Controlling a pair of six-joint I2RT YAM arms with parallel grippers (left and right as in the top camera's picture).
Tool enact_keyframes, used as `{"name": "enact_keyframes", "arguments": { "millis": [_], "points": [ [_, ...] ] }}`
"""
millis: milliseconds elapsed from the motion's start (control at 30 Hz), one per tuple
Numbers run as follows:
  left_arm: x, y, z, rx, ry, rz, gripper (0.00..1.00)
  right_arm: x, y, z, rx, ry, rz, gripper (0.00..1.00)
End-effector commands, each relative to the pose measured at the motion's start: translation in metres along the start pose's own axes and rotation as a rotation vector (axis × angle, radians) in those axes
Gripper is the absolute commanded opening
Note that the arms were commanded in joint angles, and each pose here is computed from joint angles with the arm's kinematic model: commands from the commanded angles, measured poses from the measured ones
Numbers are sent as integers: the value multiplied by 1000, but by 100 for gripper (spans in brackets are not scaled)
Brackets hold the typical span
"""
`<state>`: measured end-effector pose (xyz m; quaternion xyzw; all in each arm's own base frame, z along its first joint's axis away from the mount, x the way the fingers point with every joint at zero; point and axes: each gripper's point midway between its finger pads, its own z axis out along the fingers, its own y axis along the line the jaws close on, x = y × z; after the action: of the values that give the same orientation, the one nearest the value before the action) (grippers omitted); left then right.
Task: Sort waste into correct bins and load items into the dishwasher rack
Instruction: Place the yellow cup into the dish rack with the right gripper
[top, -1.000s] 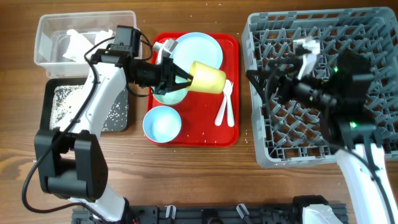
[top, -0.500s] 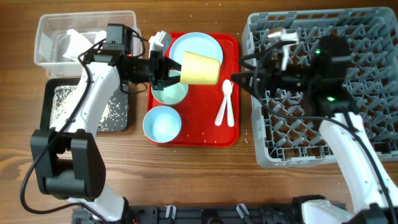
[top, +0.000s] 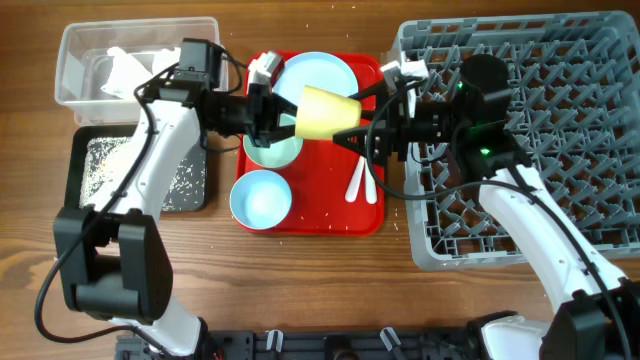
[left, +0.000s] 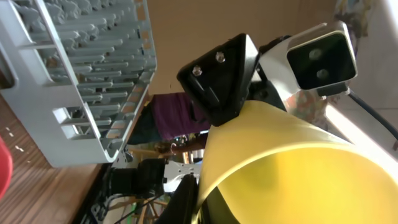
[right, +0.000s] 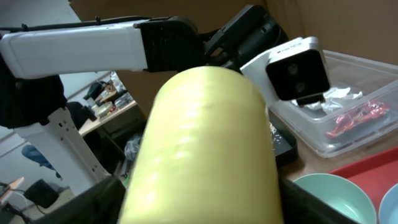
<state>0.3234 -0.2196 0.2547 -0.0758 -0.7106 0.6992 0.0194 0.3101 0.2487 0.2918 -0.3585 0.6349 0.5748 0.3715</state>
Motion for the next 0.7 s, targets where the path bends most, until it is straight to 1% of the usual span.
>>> {"name": "enact_keyframes", "arguments": {
  "millis": [0,33,67,100,133,167,200,267,333,367,433,533,667],
  "points": [
    [3,-16,2,29,14,58,4,-3,1,3,-15,-1,-14,68],
    [3,-16,2,29,14,58,4,-4,1,3,-16,-2,-19,65],
    [3,-16,2,29,14,58,4,-4,1,3,-15,-3,-21,58],
    [3,-16,2,29,14,58,4,-4,1,3,-16,-4,-23,48],
    [3,-16,2,29,14,58,4,-4,1,3,-16,-4,-23,42],
    [2,-16,2,28,14,59,4,-4,1,3,-16,-4,-21,37],
    [2,-15,2,25,13,60,6,-4,1,3,-16,-4,-21,34],
    [1,-13,2,12,9,65,22,-5,1,2,-13,-6,-17,33],
    [0,-9,2,-10,3,67,44,-9,-3,-3,0,-19,11,33],
    [-1,-6,2,-27,-2,67,48,-11,-7,-8,14,-29,28,33],
    [-5,5,0,-92,-25,67,51,-16,-17,-22,53,-51,63,32],
    [-16,32,-10,-259,-80,65,54,-19,-48,-60,182,-108,198,31],
    [-27,69,-25,-494,-143,63,56,5,-85,-97,420,-128,384,33]
  ]
}}
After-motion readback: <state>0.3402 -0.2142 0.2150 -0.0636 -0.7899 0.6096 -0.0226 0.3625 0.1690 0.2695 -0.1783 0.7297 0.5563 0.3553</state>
